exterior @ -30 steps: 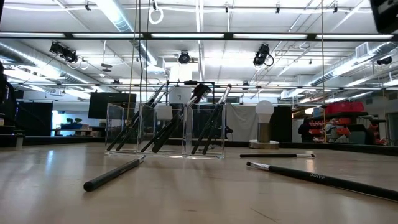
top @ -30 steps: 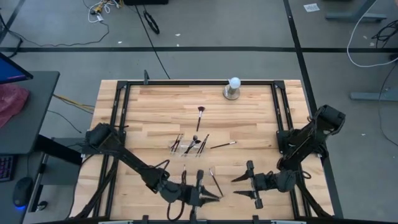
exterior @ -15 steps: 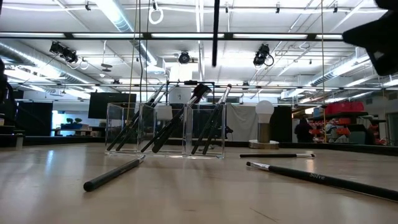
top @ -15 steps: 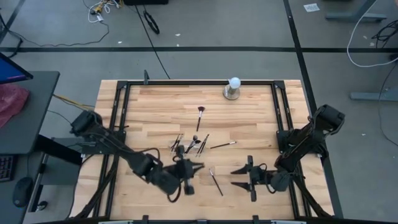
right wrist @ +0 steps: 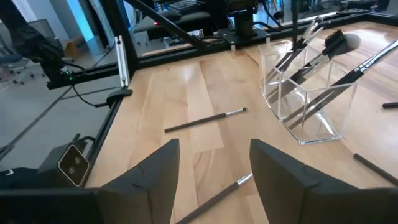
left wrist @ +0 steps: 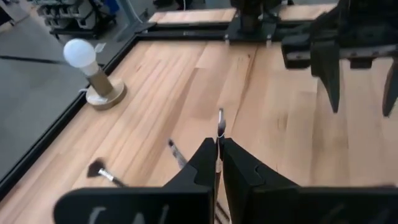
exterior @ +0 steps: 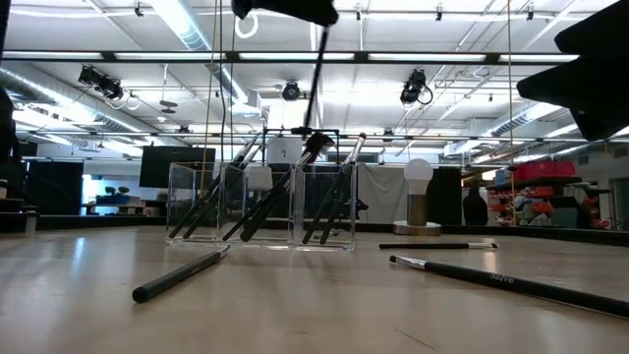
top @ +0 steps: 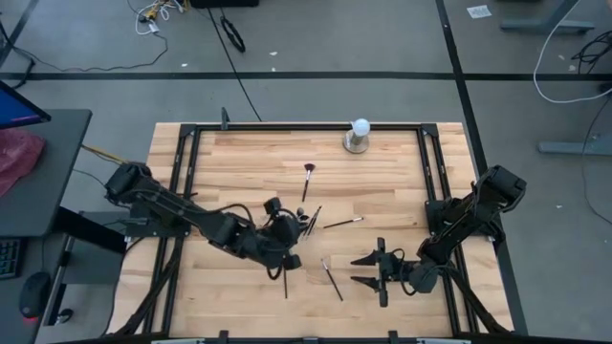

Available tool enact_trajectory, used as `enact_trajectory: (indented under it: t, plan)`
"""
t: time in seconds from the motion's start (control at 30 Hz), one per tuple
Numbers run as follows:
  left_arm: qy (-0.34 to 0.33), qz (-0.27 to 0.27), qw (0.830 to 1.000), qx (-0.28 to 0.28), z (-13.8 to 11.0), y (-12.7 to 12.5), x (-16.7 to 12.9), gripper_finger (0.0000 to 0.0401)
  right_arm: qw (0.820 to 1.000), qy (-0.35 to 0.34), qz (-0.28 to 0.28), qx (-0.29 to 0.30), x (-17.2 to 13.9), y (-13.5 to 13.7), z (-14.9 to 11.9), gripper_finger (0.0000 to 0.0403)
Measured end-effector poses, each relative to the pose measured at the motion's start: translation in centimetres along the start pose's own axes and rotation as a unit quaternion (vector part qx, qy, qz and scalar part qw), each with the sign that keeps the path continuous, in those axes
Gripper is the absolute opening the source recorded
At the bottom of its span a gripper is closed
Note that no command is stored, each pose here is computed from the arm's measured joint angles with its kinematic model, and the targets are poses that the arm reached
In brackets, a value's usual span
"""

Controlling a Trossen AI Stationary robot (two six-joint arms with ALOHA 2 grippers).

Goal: Put items in baskets/containers
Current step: Put the eyeshadow brush into the transparent organizer

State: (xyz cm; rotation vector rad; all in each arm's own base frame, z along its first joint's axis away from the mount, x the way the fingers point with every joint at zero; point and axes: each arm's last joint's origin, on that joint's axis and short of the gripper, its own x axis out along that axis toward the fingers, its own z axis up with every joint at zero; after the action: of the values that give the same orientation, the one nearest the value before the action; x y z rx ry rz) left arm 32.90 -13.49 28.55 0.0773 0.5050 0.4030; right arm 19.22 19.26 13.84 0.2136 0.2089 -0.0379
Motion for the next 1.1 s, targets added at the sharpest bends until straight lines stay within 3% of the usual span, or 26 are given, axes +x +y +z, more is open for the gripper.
enact_trajectory:
  t: [0.2,0.5,0.93,1.1]
  plan:
    - [0.016,0.01,1.0,0.001,-0.1,1.2,-0.5,0.0015,1.0,0.0,0.0,0.0,0.0,0.0,0.0,0.0199]
    - [0.043,0.032,0.998,-0.017,-1.9,2.8,1.6,0.0017,1.0,-0.001,0.001,-0.001,0.0,0.0,0.0,0.0199]
    - [0.101,-0.021,0.988,-0.118,-4.8,4.1,3.9,0.0018,1.0,-0.001,0.001,-0.001,0.0,0.0,0.0,0.0199]
    - [0.118,-0.011,0.983,-0.139,-5.6,5.0,4.6,0.0018,1.0,-0.001,0.0,0.001,0.0,0.0,0.0,0.0199]
